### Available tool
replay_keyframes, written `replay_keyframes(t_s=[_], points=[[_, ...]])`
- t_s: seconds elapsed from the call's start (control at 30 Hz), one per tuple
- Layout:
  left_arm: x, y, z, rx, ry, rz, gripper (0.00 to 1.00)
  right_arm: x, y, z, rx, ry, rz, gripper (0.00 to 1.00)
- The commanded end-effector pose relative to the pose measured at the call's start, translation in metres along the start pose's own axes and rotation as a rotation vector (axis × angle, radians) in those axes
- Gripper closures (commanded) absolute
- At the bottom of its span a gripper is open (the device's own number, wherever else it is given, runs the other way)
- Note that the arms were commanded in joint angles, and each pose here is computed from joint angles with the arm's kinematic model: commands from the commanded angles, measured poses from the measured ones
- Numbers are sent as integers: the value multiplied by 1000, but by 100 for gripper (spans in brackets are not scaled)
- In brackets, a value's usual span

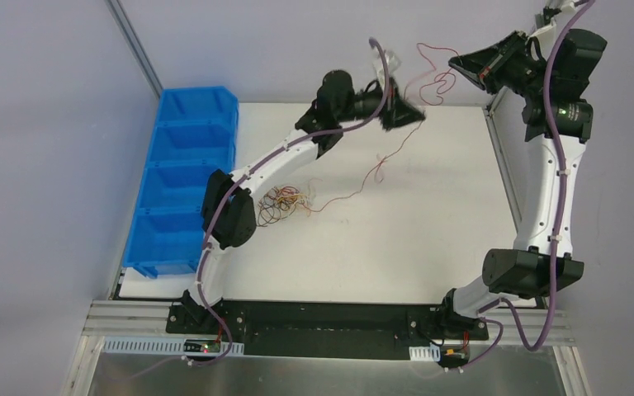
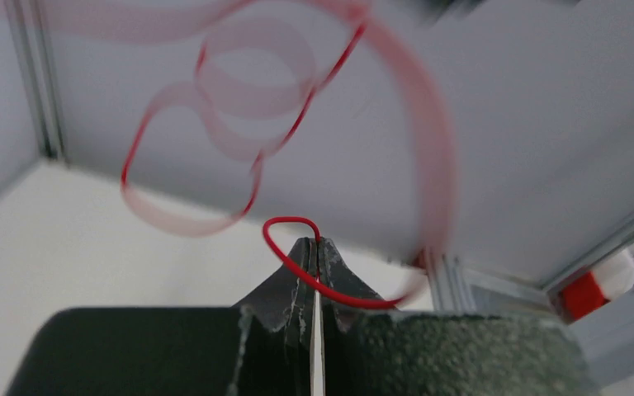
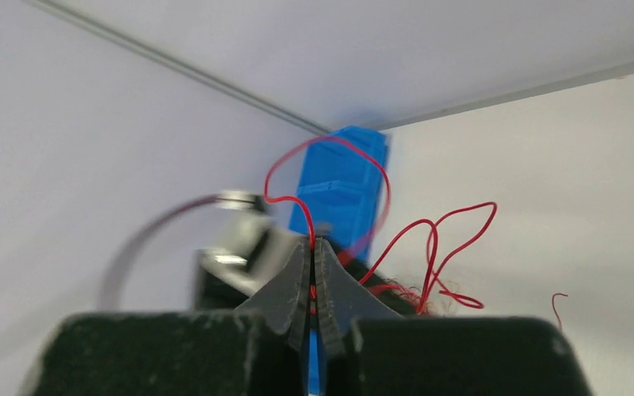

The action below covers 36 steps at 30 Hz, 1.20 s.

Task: Untangle the cables

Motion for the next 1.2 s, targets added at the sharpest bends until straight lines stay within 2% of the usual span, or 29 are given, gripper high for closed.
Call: replay_keyframes(t_s=[0.0,0.03,0.1,0.2,0.33,0.37,0.43,0.57,0.63,0.77,0.97,1.07,1.17], points=[[2,175,-127,-98,-257,-376,100,13,-3,-18,57,-80,-39,100],[4,186,-133,-87,-263,-410,100,13,-7,-23,51,-87,-26,100],[6,180,-116,-31,-214,-379,100,13,-14,-30,42,-92,-4,100],[21,136,-71,91,-72,-243,100,13,-25,-40,45,-103,38,100],[50,85,-52,136,67,-44,100,16,-55,-64,81,-164,144,100],[55,80,-54,145,58,-17,100,17,-63,-70,109,-171,172,100],[62,88,-68,112,30,-18,100,18,-79,-80,140,-194,220,100],[61,140,-98,4,-39,-88,100,18,-94,-82,155,-168,258,100],[58,142,-93,3,-29,-76,100,14,-96,-74,153,-126,268,100],[67,123,-76,22,25,-32,100,7,-95,-52,163,-44,264,100],[83,99,-75,-41,27,40,100,0,-97,-19,139,82,255,100],[85,91,-81,-65,-39,73,100,-8,-98,-5,75,130,248,100],[88,82,-80,-84,-34,90,100,-17,-97,3,-23,165,247,100]])
Point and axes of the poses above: each gripper's point midway between its finger pads, its own x axis back along the fingers, its own z axis along the line the jaws close on, y = z × x, the point moved 8 cm from there along x, back along the fingers, and after that the axes turned 1 degree about -x, right-handed, at the moved point
